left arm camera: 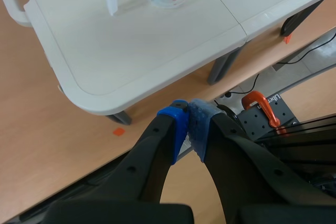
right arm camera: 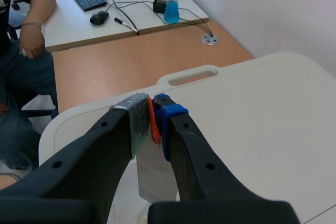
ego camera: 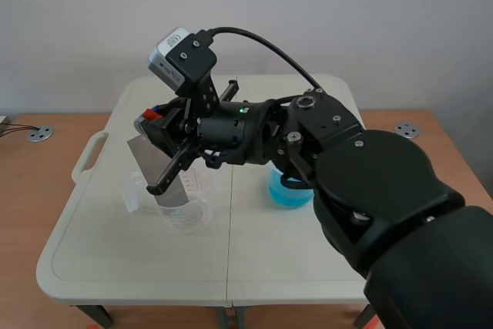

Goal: Hold the metal plate by the orange handle, dip it into the blue solution, take it out and point at it, then put the plate back in the beaker on the left.
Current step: 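Move the plate over the blue solution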

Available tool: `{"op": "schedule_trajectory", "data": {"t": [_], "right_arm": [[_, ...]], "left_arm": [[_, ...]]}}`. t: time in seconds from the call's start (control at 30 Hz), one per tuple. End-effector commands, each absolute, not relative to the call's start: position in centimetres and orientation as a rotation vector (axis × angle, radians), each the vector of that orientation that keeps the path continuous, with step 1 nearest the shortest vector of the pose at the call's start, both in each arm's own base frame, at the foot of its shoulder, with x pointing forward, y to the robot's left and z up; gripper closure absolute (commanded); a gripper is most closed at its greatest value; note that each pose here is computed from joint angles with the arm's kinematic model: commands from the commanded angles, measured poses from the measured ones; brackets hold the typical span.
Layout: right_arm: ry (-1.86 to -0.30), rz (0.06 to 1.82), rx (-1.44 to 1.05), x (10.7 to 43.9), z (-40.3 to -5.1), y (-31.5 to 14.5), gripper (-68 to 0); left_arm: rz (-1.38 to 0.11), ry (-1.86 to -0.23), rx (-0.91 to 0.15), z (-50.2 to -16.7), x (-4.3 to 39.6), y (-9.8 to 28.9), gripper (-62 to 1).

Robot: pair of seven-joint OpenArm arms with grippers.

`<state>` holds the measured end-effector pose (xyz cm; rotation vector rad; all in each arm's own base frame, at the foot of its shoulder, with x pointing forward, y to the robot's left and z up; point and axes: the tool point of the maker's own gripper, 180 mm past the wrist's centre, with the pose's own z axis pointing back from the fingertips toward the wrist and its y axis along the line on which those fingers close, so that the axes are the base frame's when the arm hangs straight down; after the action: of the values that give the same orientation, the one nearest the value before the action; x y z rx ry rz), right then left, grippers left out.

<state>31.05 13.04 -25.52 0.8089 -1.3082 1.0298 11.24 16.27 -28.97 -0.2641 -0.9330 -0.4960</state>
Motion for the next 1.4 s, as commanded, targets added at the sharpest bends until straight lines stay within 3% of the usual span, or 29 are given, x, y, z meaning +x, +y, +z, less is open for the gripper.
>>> {"op": "schedule_trajectory", "data": {"t": [0.0, 0.67, 1.17, 1.37], "right_arm": [[-1.375, 1.039, 0.821, 31.3, -23.3, 12.9, -1.3], [-1.602, 1.063, 0.567, 32.4, -16.1, 6.5, -1.3], [-1.675, 1.007, 0.346, 34.5, -13.3, -1.2, -1.3], [-1.676, 0.956, 0.302, 35.1, -13.0, -3.9, -1.3]], "left_arm": [[-0.496, -0.958, -0.28, -28.4, 11.6, 15.9, -1.5], [-0.507, -0.968, -0.281, -28.3, 12.2, 15.7, -1.5], [-0.512, -0.977, -0.284, -28.2, 12.3, 15.6, -1.5], [-0.536, -1.074, -0.274, -26.8, 14.9, 15.4, -1.5]]}}
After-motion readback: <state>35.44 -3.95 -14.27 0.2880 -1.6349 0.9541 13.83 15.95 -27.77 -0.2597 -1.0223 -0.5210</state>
